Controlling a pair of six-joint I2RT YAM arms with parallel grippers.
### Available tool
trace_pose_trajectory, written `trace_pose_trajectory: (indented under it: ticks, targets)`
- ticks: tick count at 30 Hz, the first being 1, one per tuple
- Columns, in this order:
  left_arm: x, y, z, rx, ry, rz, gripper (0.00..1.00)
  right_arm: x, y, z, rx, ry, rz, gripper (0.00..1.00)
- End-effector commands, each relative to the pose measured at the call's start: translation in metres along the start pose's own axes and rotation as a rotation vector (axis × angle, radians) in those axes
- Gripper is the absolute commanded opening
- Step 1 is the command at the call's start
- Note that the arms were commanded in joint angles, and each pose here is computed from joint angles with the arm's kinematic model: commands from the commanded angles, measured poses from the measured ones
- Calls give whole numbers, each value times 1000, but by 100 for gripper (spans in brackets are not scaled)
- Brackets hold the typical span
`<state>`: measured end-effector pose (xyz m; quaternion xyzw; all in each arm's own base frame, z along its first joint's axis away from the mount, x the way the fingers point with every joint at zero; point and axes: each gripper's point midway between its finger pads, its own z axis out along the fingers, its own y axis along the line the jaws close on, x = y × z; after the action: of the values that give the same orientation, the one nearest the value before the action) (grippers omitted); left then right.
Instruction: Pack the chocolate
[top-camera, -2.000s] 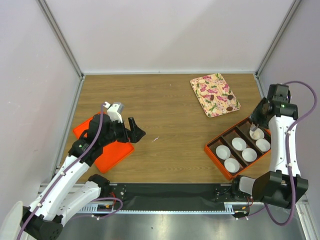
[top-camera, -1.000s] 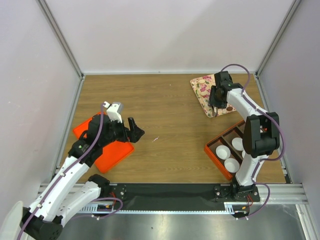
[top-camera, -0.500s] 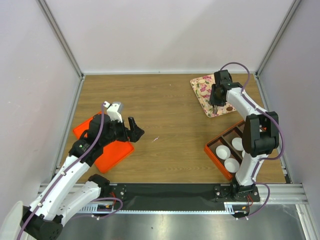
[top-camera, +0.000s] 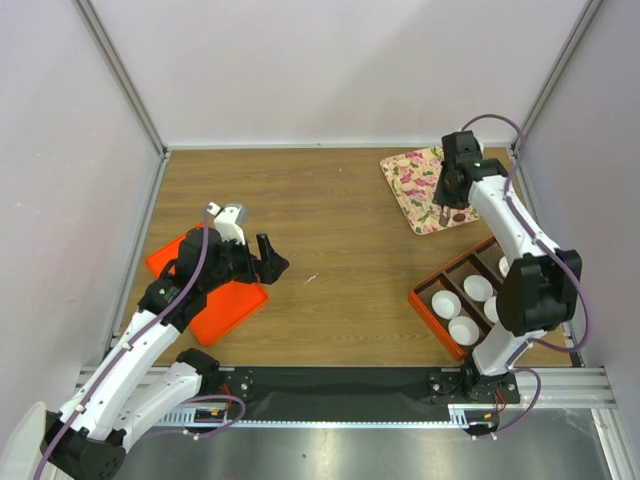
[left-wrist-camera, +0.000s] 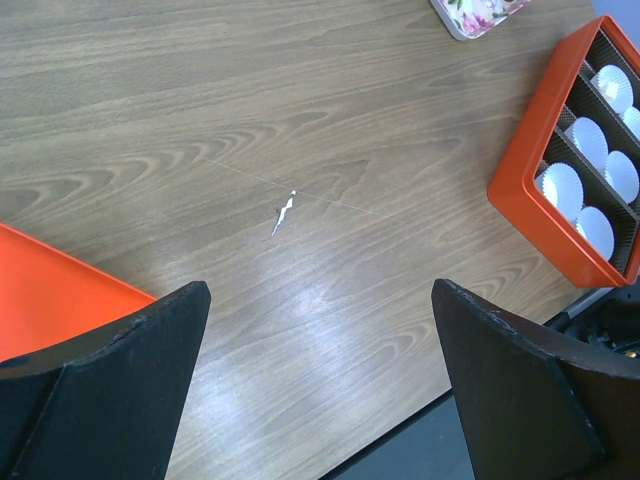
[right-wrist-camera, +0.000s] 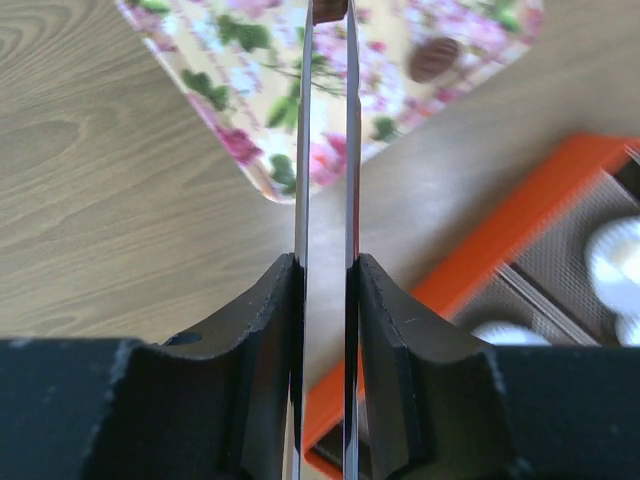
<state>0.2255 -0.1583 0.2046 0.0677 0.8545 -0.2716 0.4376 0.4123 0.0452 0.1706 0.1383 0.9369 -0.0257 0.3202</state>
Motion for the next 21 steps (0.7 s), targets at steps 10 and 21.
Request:
trace_pose_trajectory:
  ticks: [10, 21]
  targets:
    - [0, -6, 2, 47, -3, 29, 100, 45, -111, -81, 274, 9, 271, 27]
    - [8, -11, 7, 86, 31, 20, 100, 104, -167, -115, 405, 39, 419, 27]
